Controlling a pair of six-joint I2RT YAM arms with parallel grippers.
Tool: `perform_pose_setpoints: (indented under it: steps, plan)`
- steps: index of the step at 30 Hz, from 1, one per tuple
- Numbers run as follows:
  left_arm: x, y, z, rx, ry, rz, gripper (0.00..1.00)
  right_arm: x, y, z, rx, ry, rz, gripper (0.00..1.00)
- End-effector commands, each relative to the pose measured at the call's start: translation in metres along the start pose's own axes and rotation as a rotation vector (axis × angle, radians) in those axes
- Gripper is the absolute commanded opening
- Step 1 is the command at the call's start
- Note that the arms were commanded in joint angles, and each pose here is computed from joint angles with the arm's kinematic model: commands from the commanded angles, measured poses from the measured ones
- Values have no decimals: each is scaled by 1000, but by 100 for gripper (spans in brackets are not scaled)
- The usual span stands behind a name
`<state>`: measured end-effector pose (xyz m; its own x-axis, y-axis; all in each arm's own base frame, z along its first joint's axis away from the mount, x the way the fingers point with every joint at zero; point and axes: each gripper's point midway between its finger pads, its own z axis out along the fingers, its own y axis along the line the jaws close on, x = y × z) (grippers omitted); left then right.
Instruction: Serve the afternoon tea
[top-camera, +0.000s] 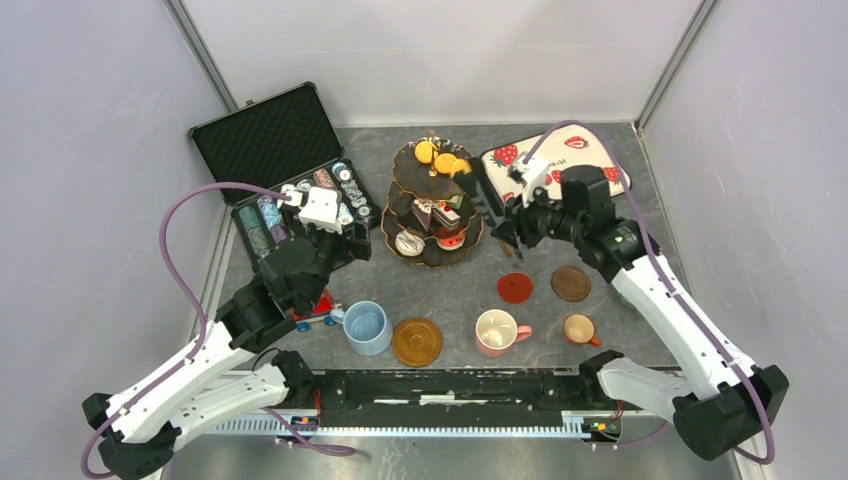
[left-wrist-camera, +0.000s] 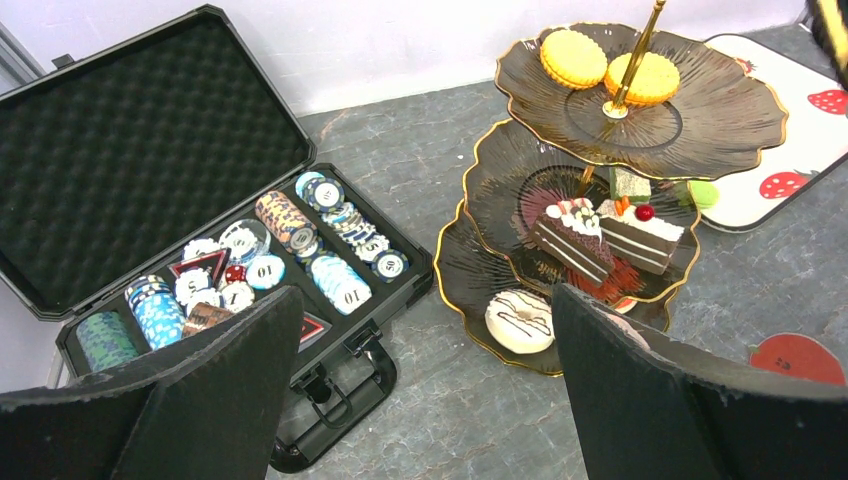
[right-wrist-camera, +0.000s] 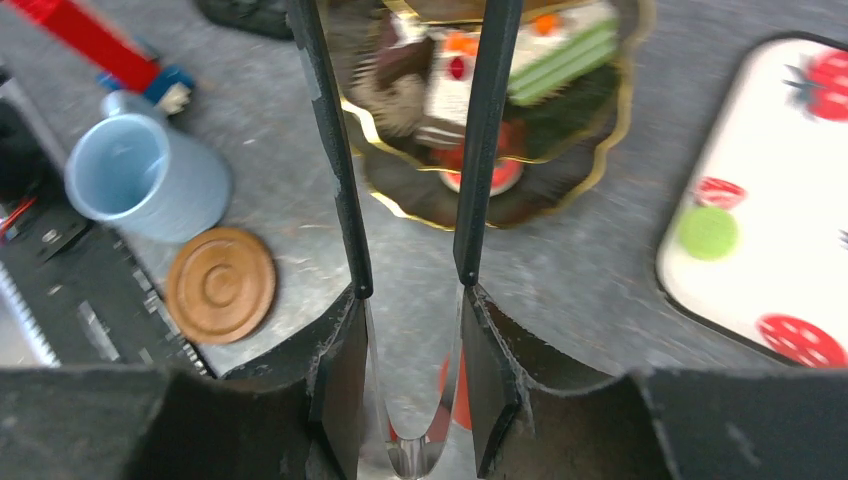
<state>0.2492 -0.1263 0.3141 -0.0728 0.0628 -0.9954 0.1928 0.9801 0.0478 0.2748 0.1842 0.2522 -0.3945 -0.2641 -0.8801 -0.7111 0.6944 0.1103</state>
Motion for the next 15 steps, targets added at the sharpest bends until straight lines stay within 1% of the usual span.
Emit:
perform_pose_setpoints:
  steps: [1, 3, 9, 12, 15]
  plan:
    - [-12, 4, -1, -19, -31, -49, 99, -12, 29, 6, -89, -60, -54, 18]
    - [-12, 4, -1, -21, -32, -48, 99, -12, 36, 11, -109, -50, -60, 18]
    - [-12, 5, -1, -25, -32, -47, 99, -18, 46, 24, -94, -12, -88, 19]
    - [-13, 6, -2, -26, -34, -47, 99, -27, 60, 31, -117, -20, -109, 20]
    - [-13, 7, -3, -27, -37, -49, 99, -36, 67, 39, -103, -23, -108, 21]
